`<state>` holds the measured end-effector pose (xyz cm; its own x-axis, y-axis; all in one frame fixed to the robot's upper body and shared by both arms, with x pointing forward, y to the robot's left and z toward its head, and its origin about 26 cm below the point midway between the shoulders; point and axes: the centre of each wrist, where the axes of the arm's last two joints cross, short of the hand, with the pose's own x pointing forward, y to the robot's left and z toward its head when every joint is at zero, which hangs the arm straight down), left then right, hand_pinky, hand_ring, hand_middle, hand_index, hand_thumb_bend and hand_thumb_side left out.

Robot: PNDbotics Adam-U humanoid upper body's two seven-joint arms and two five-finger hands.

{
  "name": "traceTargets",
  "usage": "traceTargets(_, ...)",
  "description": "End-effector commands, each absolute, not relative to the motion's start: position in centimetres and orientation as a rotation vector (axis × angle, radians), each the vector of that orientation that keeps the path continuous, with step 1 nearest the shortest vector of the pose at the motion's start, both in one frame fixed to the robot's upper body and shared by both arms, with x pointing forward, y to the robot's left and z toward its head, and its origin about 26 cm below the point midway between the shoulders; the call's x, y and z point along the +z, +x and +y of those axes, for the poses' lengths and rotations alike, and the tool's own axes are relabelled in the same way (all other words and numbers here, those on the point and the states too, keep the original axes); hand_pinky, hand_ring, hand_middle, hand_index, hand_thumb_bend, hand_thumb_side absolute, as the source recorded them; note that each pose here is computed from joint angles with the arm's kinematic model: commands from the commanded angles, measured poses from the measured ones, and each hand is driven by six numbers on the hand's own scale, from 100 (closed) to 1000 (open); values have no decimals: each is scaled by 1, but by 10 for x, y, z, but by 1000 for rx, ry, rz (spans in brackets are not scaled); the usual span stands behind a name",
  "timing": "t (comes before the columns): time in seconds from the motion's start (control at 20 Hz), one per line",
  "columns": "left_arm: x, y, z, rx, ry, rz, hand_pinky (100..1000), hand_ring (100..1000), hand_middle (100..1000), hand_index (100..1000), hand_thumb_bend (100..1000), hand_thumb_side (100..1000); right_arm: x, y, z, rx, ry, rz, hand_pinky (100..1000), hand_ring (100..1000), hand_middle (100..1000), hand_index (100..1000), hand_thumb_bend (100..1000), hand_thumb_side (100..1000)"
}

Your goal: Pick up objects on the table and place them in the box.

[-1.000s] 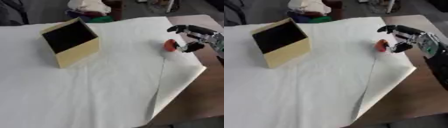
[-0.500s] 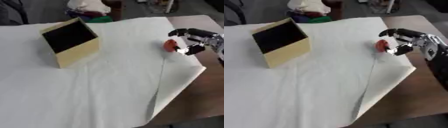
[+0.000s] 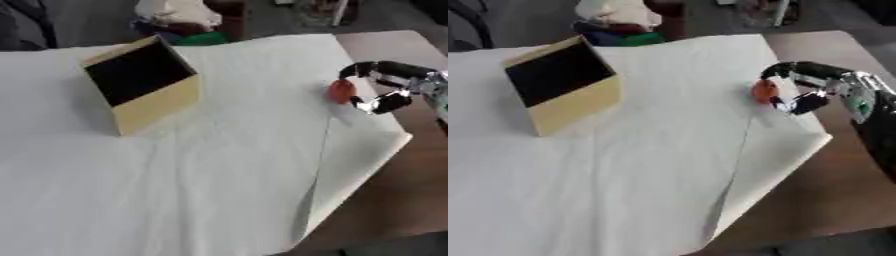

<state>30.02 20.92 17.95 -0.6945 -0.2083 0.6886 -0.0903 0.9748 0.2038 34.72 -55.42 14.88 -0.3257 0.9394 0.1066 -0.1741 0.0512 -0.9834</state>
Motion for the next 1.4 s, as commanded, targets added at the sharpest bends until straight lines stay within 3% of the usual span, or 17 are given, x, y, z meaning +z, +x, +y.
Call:
traceTargets(0.05, 189, 298, 210, -212, 207, -2375, 820, 657, 625, 878, 100, 795, 169, 345, -563, 1456, -924, -1356, 854, 1000, 910, 933, 100, 307)
traceTargets(0.35, 189, 299, 209, -213, 199, -2377, 821, 657, 624, 878, 100, 796, 169, 344, -564, 1427, -980, -1348, 852, 1000, 904, 930, 100, 258)
traceTargets(1.15, 189, 298, 208, -209, 198, -2376, 822, 657, 622, 878, 100, 797, 157, 340, -570, 1433, -1045, -1229, 859, 1000, 893, 870, 100, 302)
traceTargets(1.35, 189, 299, 208, -208, 199, -2376, 822, 657, 622, 878, 100, 797, 156, 339, -571, 1431, -1050, -1216, 861, 1000, 885, 829, 100, 309)
traceTargets(1.4, 189, 299, 208, -208, 199, -2376, 822, 657, 622, 878, 100, 797, 157, 339, -571, 1429, -1053, -1221, 856, 1000, 877, 775, 100, 305)
